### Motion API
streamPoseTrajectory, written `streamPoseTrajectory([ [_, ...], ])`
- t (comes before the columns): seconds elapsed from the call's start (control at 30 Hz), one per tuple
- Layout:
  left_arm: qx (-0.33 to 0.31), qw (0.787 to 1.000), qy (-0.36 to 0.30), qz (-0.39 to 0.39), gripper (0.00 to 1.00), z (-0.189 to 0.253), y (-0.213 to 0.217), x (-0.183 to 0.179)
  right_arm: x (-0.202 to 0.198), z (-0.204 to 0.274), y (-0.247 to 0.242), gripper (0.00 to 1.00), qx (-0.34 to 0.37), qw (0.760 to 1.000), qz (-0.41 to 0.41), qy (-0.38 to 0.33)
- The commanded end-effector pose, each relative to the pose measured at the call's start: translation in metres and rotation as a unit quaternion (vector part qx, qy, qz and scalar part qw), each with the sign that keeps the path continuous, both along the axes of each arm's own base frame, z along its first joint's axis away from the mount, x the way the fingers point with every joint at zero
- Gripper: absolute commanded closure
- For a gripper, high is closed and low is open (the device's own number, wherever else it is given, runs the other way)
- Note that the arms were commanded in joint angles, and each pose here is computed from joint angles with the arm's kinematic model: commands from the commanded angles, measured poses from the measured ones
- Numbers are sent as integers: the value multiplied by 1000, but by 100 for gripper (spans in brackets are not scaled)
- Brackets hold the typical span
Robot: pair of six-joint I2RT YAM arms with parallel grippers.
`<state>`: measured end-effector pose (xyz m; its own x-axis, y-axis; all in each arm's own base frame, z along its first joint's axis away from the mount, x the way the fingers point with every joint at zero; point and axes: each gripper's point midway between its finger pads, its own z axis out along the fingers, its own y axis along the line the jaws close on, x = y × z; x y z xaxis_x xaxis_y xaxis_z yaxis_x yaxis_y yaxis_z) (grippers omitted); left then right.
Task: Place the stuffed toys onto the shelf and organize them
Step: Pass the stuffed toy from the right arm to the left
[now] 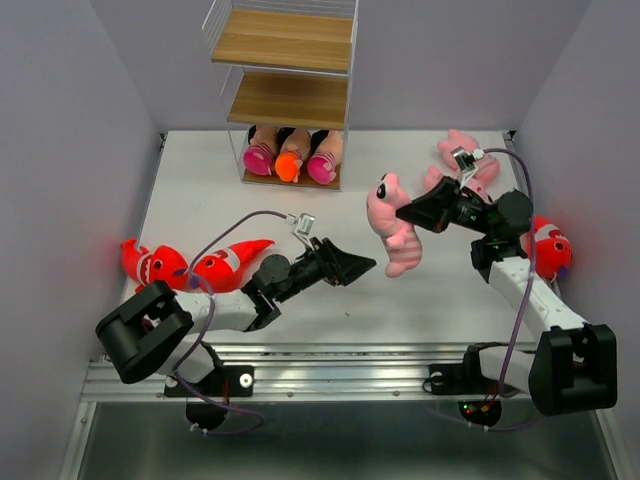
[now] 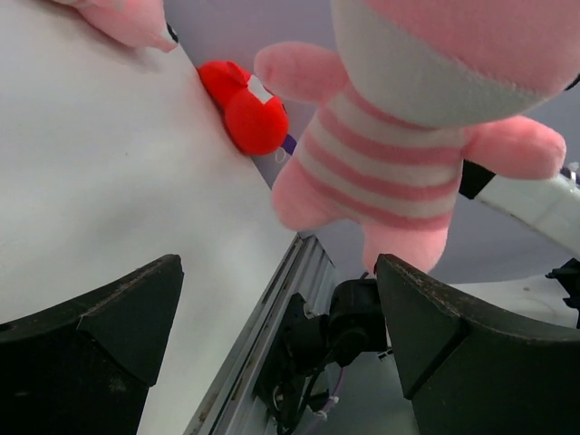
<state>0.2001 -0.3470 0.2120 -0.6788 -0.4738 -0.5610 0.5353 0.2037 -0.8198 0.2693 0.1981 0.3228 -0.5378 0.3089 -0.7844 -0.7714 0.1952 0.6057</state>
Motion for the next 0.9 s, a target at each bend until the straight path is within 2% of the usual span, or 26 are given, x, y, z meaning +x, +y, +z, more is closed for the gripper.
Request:
streamPoseTrajectory([
  [0.0, -139, 986, -91, -11, 1, 95, -6, -7, -31, 40, -1, 99, 64, 995, 30, -64],
  [0.73, -148, 980, -109, -74, 1, 120, -54, -17, -32, 14, -4, 99, 75, 996, -1, -38],
  [0.8, -152, 978, -110, -87, 5, 120, -60, -22, -31, 11, -4, 99, 70, 997, -5, -37],
  [0.87, -156, 976, -115, -100, 20, 125, -65, -25, -32, 10, -4, 97, 67, 997, -5, -39],
])
